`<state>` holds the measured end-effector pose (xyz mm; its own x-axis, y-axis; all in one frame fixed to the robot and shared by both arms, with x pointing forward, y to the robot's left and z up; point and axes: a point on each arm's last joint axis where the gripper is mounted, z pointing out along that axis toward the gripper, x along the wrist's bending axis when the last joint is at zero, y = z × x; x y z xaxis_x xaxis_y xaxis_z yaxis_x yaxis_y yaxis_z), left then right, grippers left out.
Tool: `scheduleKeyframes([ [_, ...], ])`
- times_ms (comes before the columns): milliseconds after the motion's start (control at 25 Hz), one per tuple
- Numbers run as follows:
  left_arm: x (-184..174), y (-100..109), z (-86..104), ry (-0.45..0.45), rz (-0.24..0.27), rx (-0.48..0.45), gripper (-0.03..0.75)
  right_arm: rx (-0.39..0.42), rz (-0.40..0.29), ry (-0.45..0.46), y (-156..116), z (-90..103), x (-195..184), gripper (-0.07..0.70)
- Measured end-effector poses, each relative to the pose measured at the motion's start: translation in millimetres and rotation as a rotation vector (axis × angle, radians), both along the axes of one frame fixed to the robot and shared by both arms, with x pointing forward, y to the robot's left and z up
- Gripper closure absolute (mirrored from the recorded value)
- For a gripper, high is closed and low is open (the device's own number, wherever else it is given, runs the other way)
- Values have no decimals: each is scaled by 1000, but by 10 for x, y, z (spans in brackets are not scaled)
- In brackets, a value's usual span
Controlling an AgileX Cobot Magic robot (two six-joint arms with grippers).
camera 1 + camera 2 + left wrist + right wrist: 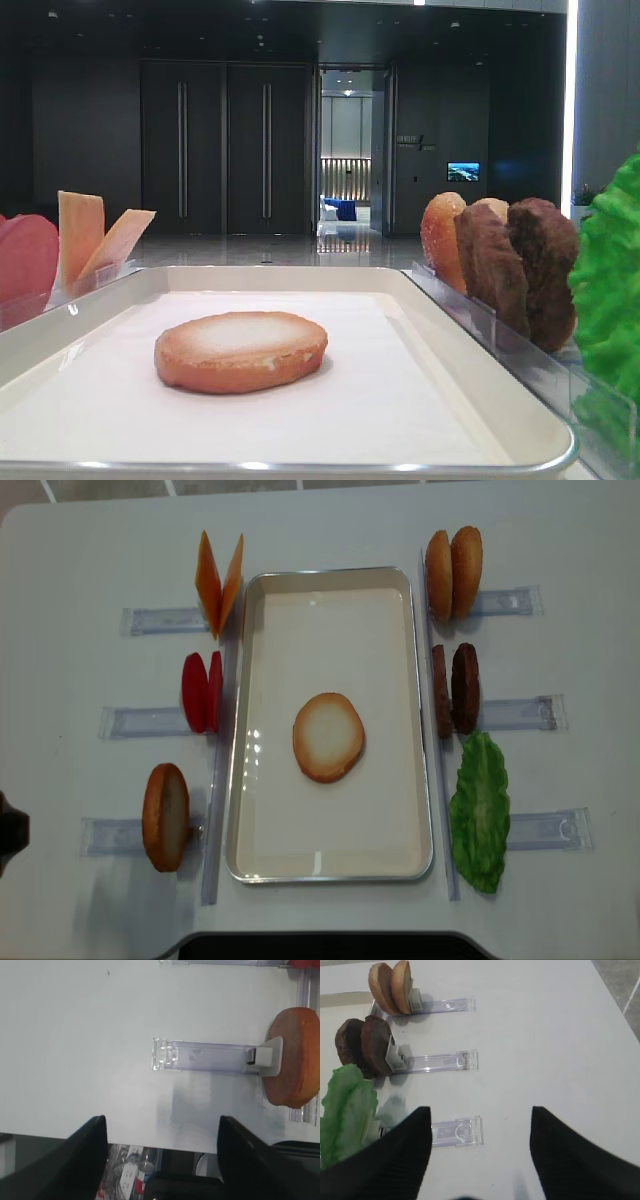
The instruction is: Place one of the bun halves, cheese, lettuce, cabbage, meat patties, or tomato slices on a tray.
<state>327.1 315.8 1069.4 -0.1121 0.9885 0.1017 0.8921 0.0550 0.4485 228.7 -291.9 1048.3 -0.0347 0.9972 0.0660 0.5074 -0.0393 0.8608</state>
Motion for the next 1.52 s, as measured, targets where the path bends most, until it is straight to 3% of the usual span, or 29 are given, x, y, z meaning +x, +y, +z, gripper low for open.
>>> scheduleKeyframes([
  [400, -361, -67, -354, -169, -62, -29, 197, 2, 1, 0, 2, 0, 0, 219],
  [600, -528, -97, -311, -287, -89, -37, 197, 6, 4, 0, 6, 0, 0, 219],
  [840, -821, -115, -269, -491, -105, -26, 197, 8, 5, 0, 8, 1, 0, 219],
  [960, -940, -134, -272, -566, -140, -12, 197, 8, 5, 0, 8, 1, 0, 219],
  [1120, -951, -161, -274, -572, -176, -18, 197, 8, 6, 0, 8, 1, 0, 219],
  [1520, -950, -162, -274, -573, -171, -25, 198, 8, 6, 0, 8, 1, 0, 219],
])
